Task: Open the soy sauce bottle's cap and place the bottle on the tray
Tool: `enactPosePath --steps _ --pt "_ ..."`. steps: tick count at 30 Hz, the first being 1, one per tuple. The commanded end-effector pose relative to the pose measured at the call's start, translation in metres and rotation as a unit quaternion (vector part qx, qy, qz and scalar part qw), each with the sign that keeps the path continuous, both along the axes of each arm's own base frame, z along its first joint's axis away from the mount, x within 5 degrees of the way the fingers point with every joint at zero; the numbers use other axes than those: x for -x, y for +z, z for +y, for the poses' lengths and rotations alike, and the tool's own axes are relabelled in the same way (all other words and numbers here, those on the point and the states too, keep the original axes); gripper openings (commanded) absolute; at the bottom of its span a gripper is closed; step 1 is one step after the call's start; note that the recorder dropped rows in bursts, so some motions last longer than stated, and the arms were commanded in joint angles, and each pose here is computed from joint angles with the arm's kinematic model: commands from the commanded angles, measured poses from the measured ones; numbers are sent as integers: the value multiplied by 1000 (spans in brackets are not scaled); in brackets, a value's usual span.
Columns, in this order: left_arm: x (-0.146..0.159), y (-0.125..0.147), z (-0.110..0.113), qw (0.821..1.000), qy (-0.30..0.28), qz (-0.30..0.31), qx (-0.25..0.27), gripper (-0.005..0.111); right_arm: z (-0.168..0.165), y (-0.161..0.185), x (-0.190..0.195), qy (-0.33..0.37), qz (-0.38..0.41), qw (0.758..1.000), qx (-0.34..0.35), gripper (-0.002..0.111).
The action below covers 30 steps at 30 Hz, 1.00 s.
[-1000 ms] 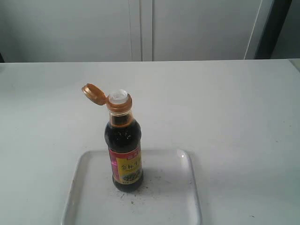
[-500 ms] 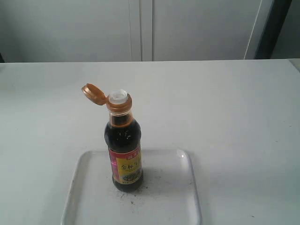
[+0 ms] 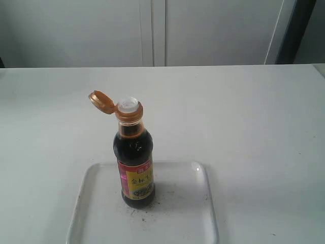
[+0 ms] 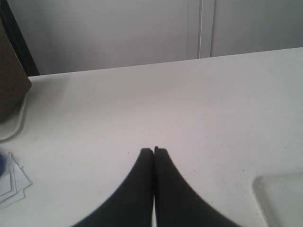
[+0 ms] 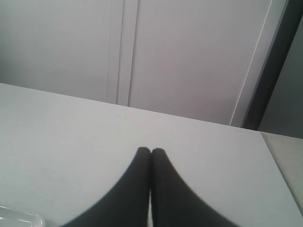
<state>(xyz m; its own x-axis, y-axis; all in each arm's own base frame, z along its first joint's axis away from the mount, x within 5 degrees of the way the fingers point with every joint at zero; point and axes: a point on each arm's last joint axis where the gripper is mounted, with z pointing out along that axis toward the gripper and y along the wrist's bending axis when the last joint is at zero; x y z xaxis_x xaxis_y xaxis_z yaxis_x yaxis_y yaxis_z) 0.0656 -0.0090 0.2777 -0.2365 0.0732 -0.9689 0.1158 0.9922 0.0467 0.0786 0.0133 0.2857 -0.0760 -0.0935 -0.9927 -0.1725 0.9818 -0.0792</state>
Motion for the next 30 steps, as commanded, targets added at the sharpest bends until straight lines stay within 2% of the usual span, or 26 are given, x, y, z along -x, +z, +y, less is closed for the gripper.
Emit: enactPosePath --steps 1,19,26,30 --pt "4 -11 4 1000 27 6 13 0 0 1 1 -3 -9 1000 -6 0" --pt "16 -86 4 999 27 29 16 0 0 1 1 -3 -9 1000 -6 0" --pt "14 -108 3 998 27 57 25 0 0 1 1 -3 -9 1000 -6 0" --pt "14 -111 3 998 27 56 30 0 0 1 1 -3 -9 1000 -6 0"
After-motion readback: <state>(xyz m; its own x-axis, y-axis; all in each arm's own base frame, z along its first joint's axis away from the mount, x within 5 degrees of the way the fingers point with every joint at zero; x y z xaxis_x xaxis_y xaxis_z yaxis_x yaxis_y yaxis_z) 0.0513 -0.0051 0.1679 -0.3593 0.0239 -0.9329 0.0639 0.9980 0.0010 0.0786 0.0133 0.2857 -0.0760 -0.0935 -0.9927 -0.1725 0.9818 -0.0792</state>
